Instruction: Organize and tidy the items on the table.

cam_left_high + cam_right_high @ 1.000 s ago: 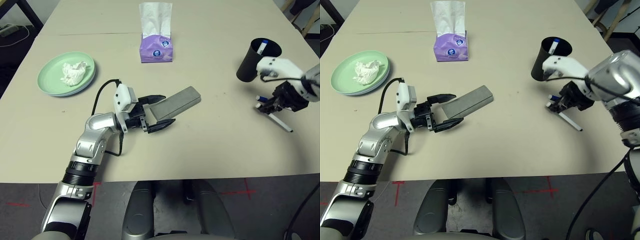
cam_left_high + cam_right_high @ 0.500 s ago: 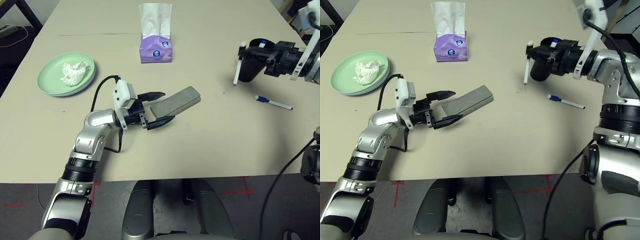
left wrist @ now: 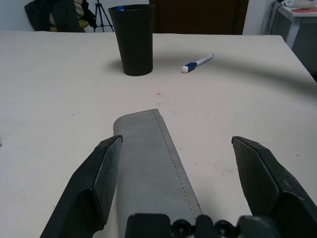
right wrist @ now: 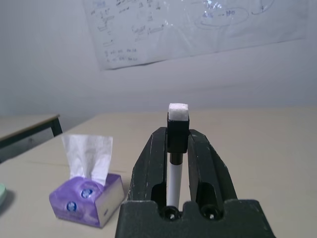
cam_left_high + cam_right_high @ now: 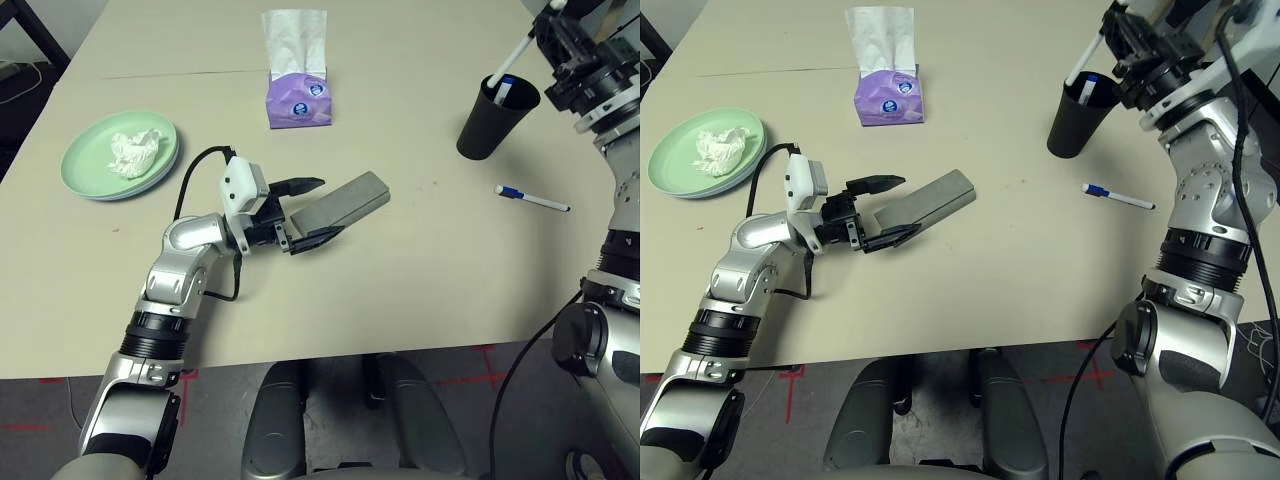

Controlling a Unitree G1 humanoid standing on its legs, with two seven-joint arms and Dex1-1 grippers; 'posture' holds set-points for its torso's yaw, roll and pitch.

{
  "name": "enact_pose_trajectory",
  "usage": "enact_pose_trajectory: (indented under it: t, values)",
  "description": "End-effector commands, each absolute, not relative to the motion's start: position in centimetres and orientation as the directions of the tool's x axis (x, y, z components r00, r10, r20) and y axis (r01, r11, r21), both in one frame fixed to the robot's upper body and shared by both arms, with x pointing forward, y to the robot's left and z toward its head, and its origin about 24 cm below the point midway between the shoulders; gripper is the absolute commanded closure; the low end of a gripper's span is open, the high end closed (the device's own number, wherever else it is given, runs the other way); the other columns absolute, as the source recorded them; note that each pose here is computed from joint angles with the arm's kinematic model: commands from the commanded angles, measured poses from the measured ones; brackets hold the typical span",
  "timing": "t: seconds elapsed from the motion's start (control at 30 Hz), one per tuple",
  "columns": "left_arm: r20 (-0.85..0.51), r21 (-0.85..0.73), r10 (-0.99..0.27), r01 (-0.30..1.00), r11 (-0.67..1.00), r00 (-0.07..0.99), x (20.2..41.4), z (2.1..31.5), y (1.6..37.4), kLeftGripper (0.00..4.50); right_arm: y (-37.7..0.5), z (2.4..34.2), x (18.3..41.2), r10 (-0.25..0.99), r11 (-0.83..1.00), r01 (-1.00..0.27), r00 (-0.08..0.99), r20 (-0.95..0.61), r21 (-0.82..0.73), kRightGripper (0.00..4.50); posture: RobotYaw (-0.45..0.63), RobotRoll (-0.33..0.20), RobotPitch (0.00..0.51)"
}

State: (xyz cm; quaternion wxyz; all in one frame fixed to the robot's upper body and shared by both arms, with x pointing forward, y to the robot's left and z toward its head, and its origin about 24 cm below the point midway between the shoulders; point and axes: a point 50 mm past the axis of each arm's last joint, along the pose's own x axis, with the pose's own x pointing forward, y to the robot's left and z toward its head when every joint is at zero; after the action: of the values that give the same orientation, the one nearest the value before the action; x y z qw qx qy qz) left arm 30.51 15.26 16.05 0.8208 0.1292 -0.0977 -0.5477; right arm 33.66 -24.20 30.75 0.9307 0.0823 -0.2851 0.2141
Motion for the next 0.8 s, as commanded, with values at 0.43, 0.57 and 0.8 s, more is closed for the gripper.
enact_pose_trajectory:
  t: [0.43, 0.57, 0.8]
  values:
    - [0.001, 0.314, -0.923, 0.877, 0.365, 0.384, 30.9, 16.1, 15.8, 0.00, -25.4, 29.7, 35.6, 0.113, 0.990, -0.134, 0.927, 0.359, 0.034, 4.07, 0.01, 0.000, 0.201]
    - [-0.001, 0.317, -0.924, 0.877, 0.362, 0.382, 31.0, 16.3, 15.8, 0.00, -25.2, 29.2, 35.7, 0.115, 0.991, -0.131, 0.939, 0.323, 0.028, 4.07, 0.01, 0.000, 0.202]
    - [-0.003, 0.315, -0.924, 0.877, 0.363, 0.383, 30.9, 16.2, 15.9, 0.00, -24.9, 28.8, 35.8, 0.128, 0.991, -0.130, 0.952, 0.278, -0.009, 3.56, 0.01, 0.000, 0.203]
